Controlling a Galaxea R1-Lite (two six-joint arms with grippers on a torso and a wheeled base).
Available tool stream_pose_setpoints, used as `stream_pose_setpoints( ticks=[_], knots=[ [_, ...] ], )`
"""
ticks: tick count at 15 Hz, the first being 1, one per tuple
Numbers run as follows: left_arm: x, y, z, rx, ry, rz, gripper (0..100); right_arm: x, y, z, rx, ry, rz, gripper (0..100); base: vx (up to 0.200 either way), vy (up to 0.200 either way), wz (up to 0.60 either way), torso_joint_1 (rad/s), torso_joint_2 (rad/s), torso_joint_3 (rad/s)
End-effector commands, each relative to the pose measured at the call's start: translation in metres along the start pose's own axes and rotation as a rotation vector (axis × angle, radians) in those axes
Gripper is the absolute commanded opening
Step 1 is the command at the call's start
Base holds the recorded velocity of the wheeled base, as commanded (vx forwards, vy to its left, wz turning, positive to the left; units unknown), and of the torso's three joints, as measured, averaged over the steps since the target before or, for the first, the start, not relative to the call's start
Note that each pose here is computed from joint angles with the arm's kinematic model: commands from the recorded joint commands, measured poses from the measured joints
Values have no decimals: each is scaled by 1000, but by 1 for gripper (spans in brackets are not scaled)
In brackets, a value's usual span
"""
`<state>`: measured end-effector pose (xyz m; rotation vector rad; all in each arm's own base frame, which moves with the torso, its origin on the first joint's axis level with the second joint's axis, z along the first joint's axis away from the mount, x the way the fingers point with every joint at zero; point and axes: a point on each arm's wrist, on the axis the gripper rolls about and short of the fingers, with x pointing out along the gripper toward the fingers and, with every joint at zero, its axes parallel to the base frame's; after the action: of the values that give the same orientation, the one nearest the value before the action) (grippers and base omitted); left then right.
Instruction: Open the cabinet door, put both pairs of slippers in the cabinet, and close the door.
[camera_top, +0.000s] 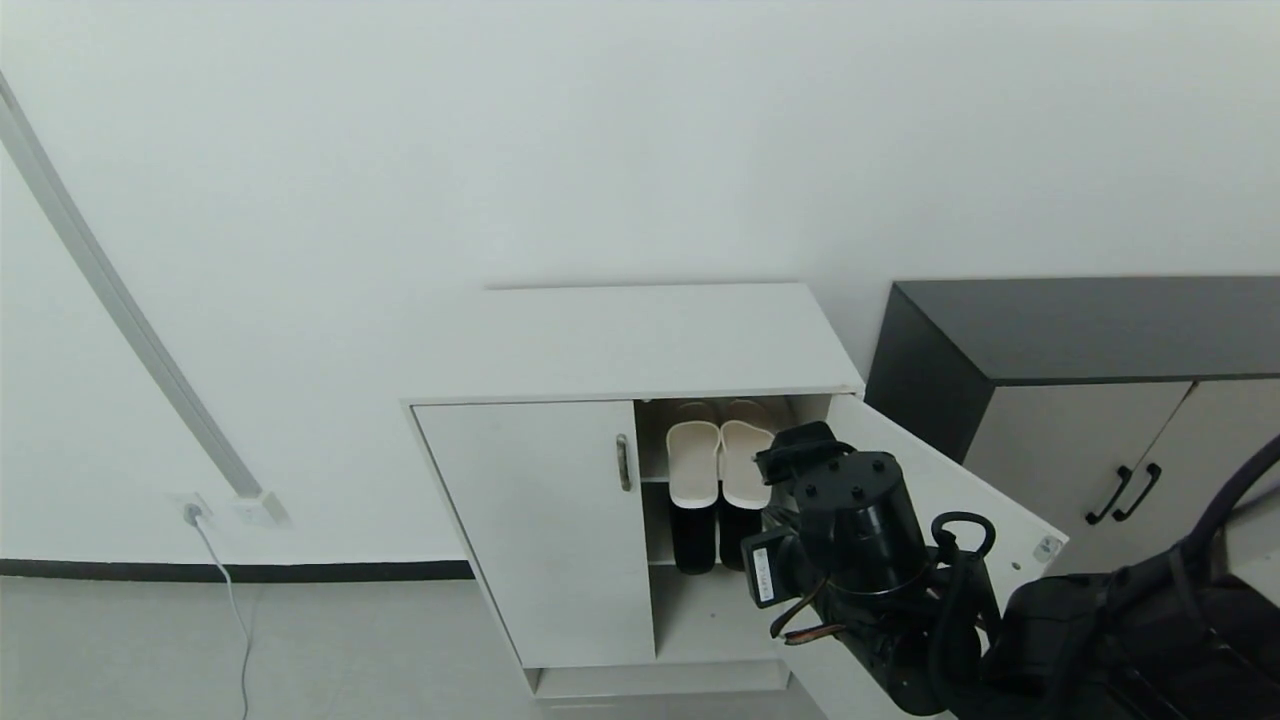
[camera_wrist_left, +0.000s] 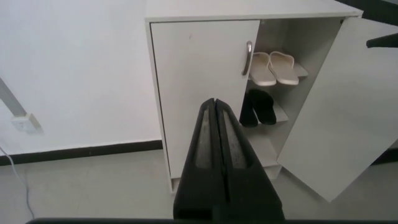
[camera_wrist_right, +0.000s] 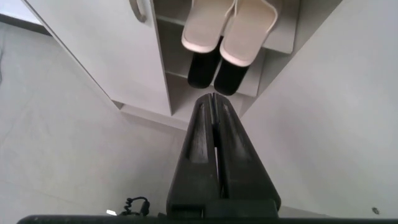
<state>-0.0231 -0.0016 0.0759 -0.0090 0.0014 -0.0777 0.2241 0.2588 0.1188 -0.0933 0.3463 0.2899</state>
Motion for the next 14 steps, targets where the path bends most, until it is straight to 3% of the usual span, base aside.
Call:
stream_pose_setpoints(
  ticks=[1,14],
  knots=[
    [0,0,0,0,0,-1,0,-1,0,1,5,-5,1,0,0,0,0,237,-559,-305],
    [0,0,0,0,0,-1,0,-3,-2,-4,0,-14,5,0,0,0,0,12,-32,-16]
  ],
)
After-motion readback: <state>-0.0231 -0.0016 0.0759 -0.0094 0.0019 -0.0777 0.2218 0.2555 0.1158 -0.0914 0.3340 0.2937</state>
